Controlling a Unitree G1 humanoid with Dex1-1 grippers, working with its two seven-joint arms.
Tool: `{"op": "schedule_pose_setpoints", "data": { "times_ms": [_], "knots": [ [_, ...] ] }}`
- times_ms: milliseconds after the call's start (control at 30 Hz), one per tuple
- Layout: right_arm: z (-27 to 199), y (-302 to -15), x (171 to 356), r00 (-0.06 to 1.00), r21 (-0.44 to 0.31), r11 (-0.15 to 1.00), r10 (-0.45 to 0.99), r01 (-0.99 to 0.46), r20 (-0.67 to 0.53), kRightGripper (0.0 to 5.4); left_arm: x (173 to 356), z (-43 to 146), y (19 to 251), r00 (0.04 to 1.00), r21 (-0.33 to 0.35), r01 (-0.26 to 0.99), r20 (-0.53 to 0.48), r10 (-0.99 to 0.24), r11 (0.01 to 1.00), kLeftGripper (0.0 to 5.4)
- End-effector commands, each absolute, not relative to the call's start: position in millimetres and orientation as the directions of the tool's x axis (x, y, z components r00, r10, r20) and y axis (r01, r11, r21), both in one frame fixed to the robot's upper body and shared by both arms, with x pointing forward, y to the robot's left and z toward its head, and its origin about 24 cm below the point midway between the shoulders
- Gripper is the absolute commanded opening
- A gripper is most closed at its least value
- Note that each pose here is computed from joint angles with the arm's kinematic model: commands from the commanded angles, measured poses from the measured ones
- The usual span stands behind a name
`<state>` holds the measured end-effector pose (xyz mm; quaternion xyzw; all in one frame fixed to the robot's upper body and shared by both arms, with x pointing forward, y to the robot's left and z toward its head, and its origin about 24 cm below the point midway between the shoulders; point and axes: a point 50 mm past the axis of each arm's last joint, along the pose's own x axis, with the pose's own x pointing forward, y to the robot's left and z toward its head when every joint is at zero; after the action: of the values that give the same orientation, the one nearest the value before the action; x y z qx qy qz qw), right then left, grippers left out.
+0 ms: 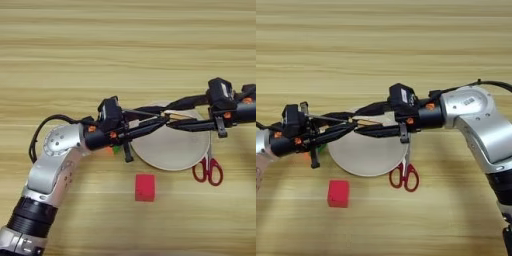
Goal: Move the objects on the table
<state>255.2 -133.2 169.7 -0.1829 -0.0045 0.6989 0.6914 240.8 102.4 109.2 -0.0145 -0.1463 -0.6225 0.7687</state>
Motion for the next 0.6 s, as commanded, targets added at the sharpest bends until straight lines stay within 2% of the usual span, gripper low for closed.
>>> {"op": "schedule_pose_setpoints", "data": {
  "times_ms": [33, 267, 433, 600],
  "knots": [
    [177, -134, 256.1, 0.024, -0.276, -0.042, 0.973, -0.960, -0.231, 2.34, 243.0, 111.6, 103, 0.188, 0.173, 0.957, 0.245, -0.951, 0.233, 0.74],
    [177, -138, 255.7, 0.040, -0.279, -0.021, 0.977, -0.960, -0.211, 3.18, 249.8, 112.0, 108, 0.241, 0.175, 0.942, 0.241, -0.940, 0.287, 0.74],
    [181, -143, 255.2, 0.068, -0.292, 0.014, 0.982, -0.956, -0.175, 3.71, 265.1, 108.4, 115, 0.362, 0.184, 0.899, 0.200, -0.911, 0.397, 0.72],
    [181, -147, 255.0, 0.107, -0.292, 0.065, 0.986, -0.954, -0.131, 4.26, 274.3, 106.6, 121, 0.437, 0.182, 0.866, 0.179, -0.882, 0.466, 0.72]
  ]
}}
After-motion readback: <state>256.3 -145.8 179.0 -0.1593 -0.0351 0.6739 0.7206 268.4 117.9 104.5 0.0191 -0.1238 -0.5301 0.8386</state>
